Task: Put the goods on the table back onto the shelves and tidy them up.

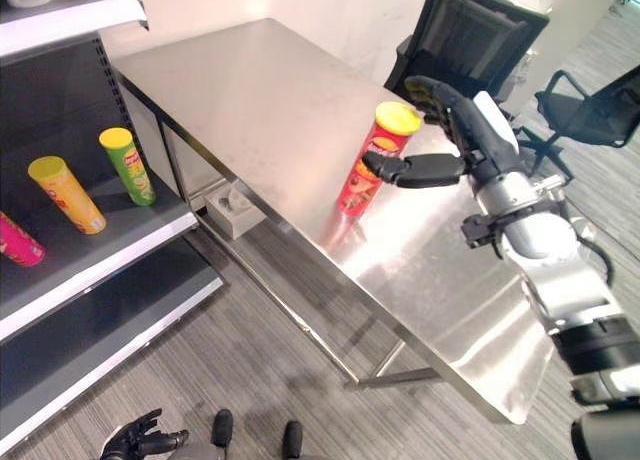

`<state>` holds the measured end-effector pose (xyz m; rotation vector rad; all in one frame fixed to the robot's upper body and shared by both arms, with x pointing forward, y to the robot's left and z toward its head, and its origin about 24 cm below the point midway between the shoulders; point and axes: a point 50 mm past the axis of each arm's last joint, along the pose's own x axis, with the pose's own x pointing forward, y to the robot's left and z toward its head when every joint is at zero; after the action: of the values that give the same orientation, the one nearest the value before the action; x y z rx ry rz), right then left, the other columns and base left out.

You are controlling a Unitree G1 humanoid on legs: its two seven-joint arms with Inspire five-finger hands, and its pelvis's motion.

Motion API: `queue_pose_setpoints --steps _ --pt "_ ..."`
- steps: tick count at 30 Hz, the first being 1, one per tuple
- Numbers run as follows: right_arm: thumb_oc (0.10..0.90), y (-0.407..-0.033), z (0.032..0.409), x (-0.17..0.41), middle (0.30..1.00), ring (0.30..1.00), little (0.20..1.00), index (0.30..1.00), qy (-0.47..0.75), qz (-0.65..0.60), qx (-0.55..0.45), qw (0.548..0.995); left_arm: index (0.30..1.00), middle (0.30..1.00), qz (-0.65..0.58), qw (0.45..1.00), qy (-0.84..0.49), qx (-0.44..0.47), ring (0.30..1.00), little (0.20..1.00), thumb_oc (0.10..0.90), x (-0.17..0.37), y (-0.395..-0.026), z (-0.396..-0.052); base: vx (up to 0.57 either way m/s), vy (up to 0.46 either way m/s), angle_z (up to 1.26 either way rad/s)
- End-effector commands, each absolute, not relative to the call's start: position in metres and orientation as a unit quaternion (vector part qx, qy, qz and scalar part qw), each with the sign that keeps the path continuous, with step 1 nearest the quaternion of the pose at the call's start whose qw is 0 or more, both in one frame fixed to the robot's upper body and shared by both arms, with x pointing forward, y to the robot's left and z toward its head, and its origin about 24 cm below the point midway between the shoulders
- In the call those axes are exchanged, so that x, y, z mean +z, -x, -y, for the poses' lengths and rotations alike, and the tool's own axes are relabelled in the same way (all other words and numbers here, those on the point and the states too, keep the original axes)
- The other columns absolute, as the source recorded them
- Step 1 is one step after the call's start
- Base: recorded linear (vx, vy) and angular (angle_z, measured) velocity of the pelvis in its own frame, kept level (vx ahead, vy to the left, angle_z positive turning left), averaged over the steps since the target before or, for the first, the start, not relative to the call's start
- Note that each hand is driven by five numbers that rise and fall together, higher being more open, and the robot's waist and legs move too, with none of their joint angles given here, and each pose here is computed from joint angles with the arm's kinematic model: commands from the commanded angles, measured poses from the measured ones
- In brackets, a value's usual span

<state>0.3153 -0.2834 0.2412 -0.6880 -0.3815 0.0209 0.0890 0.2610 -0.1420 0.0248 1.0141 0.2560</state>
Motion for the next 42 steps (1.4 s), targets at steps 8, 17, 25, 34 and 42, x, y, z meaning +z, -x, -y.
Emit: queue_pose_setpoints --steps 8,17,25,34,42 --pt "0.800 -0.325 0.292 0.310 0.900 0.900 0.900 0.900 0.344 0.266 -0.063 0.898 0.900 0.900 -0.477 0.869 -0.060 0.119 0.900 0.900 0.800 -0.135 -0.091 -0.280 0.02 -0.018 0.06" --pt "0.800 -0.339 0.296 0.308 0.900 0.900 0.900 0.900 0.343 0.230 -0.073 0.908 0.900 0.900 -0.474 0.871 -0.059 0.117 0.900 0.900 0.800 -0.134 -0.095 -0.279 0.01 -0.011 0.07" --pt "0.800 -0.347 0.296 0.308 0.900 0.900 0.900 0.900 0.336 0.217 -0.078 0.913 0.900 0.900 -0.473 0.871 -0.060 0.118 0.900 0.900 0.800 -0.134 -0.096 -0.280 0.00 -0.007 0.03" --pt "0.800 -0.358 0.296 0.308 0.900 0.900 0.900 0.900 0.349 0.176 -0.072 0.918 0.900 0.900 -0.472 0.872 -0.063 0.116 0.900 0.900 0.800 -0.133 -0.101 -0.280 0.00 0.000 0.00" --pt "0.800 -0.356 0.294 0.305 0.900 0.900 0.900 0.900 0.356 0.170 -0.052 0.918 0.900 0.900 -0.471 0.872 -0.065 0.116 0.900 0.900 0.800 -0.133 -0.102 -0.281 0.00 -0.001 0.00"
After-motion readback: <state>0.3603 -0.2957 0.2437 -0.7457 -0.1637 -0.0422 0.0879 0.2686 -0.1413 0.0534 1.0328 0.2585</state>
